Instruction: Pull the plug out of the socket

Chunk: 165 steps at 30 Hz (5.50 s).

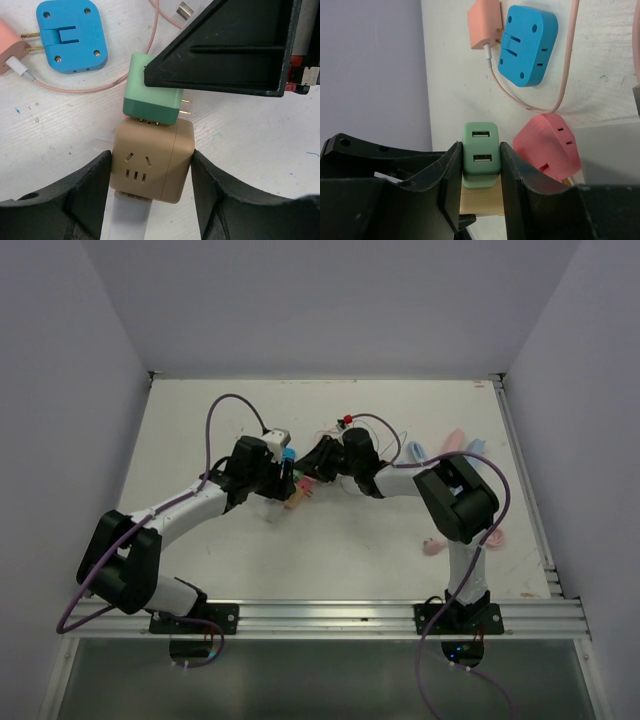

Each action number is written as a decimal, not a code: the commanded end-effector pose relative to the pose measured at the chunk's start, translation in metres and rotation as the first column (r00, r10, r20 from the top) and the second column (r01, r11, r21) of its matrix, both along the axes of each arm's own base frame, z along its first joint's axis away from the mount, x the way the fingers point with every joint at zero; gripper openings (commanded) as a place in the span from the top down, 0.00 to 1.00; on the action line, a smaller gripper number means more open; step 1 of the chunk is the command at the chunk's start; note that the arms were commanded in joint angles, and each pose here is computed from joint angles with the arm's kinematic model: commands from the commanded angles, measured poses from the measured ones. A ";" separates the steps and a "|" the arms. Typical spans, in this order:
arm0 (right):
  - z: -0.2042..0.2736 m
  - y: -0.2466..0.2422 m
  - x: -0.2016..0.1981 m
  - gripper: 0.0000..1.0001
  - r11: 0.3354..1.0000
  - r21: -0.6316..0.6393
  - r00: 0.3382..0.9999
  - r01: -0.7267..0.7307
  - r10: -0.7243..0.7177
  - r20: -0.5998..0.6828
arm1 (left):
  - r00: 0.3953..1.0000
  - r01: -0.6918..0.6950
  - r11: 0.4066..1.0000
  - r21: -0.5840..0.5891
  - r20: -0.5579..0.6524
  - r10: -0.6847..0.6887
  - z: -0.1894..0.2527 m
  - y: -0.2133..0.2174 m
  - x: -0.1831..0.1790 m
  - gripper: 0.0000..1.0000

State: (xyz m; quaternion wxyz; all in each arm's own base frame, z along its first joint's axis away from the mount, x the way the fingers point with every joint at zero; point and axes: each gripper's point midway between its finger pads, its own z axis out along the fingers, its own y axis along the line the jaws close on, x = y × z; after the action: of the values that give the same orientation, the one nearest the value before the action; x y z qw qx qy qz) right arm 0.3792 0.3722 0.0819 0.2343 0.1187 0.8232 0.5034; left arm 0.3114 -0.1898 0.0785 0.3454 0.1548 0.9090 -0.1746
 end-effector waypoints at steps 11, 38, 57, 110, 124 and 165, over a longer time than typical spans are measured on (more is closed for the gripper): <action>0.076 -0.112 0.115 1.00 0.872 -0.058 0.841 0.486 -0.448 0.303 | 0.968 -0.031 0.979 0.199 -0.240 0.079 -0.045 0.046 -0.054 1.00; -0.014 -0.048 0.063 0.55 0.968 -0.250 0.990 -0.022 0.057 0.132 | 0.994 -0.070 0.985 0.158 -0.069 0.082 -0.010 0.045 -0.032 1.00; 0.045 -0.123 -0.004 0.14 0.851 -0.526 0.940 0.020 0.163 0.300 | 0.981 0.196 0.977 0.084 -0.025 -0.195 0.011 -0.027 -0.052 0.52; -0.012 0.005 -0.148 0.14 0.238 -0.930 0.562 -0.281 0.826 0.041 | 0.688 -0.706 0.708 0.028 0.264 0.676 0.086 0.187 0.007 0.01; -0.016 0.014 -0.139 0.19 0.391 -0.898 0.704 -0.202 0.696 0.144 | 0.686 -0.708 0.706 0.027 0.264 0.678 0.086 0.187 0.007 0.00; 0.009 -0.104 -0.109 1.00 0.531 -0.843 0.853 -0.085 0.476 0.214 | 0.947 0.006 0.996 -0.087 0.322 0.023 0.096 0.026 -0.023 0.01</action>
State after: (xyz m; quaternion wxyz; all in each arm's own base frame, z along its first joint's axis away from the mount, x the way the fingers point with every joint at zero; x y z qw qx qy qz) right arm 0.2667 0.2626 0.0562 0.3102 -0.2746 0.9078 0.0662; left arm 0.2995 -0.1251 0.1574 0.4731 0.0774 0.8672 -0.1347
